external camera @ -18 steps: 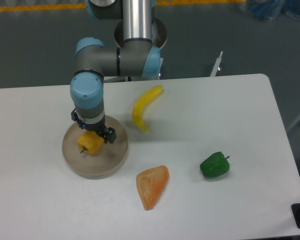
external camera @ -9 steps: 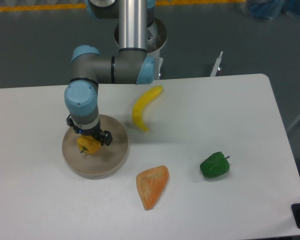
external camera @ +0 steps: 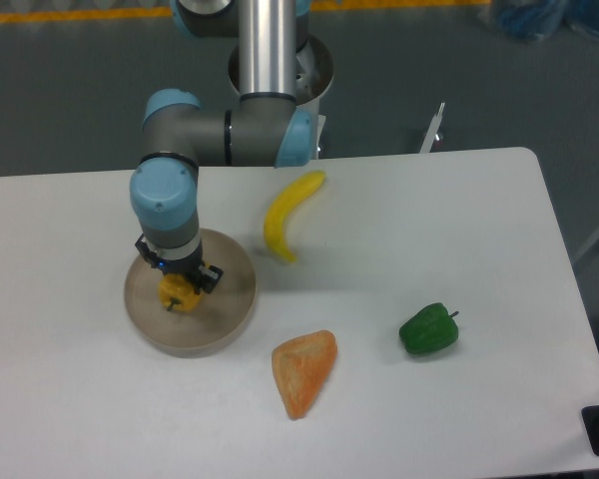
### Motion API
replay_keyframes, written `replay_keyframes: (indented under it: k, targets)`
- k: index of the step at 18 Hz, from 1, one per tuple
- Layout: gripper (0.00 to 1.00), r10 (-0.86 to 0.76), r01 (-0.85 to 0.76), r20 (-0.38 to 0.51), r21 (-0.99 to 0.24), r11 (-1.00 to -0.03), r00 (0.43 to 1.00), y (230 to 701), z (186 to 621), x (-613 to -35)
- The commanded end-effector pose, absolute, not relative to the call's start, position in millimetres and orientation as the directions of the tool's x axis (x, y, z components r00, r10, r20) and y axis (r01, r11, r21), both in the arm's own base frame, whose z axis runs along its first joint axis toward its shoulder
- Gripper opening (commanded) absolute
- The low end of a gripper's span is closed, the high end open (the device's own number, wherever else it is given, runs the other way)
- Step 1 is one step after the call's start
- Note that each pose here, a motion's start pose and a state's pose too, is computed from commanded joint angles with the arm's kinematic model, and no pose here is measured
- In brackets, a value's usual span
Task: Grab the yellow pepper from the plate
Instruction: 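Lift the yellow pepper and carry it beside the green pepper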
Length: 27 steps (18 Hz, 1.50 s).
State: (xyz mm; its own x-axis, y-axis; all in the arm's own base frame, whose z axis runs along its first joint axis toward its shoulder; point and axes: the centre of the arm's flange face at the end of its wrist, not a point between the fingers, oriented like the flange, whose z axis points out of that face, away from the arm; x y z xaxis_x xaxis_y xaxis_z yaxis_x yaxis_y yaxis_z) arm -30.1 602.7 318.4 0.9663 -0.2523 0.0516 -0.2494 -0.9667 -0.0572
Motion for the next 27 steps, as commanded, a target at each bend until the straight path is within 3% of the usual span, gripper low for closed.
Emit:
replay_keyframes:
  k: [6,13,18,21,23,27]
  targets:
    - [0.00,-0.302,-0.305,-0.046,-0.142,-0.942,0.952,612.2,384.6,-178.5]
    - [0.00,-0.456,-0.458,-0.043,-0.091,-0.884,0.889,574.3,358.9,-316.6]
    - [0.00,-0.502,-0.502,-0.058,0.022,-0.865,0.863,583.9,354.9,-354.4]
    - [0.00,-0.541,-0.541,-0.065,0.023,-0.841,0.838,591.9,354.5,-364.5]
    - [0.00,-0.616,-0.616,-0.061,0.022,-0.787,0.785,592.7,354.2,-364.5]
    - [0.00,-0.631,-0.632,-0.058,-0.007,-0.775,0.774,594.3,354.3,-363.2]
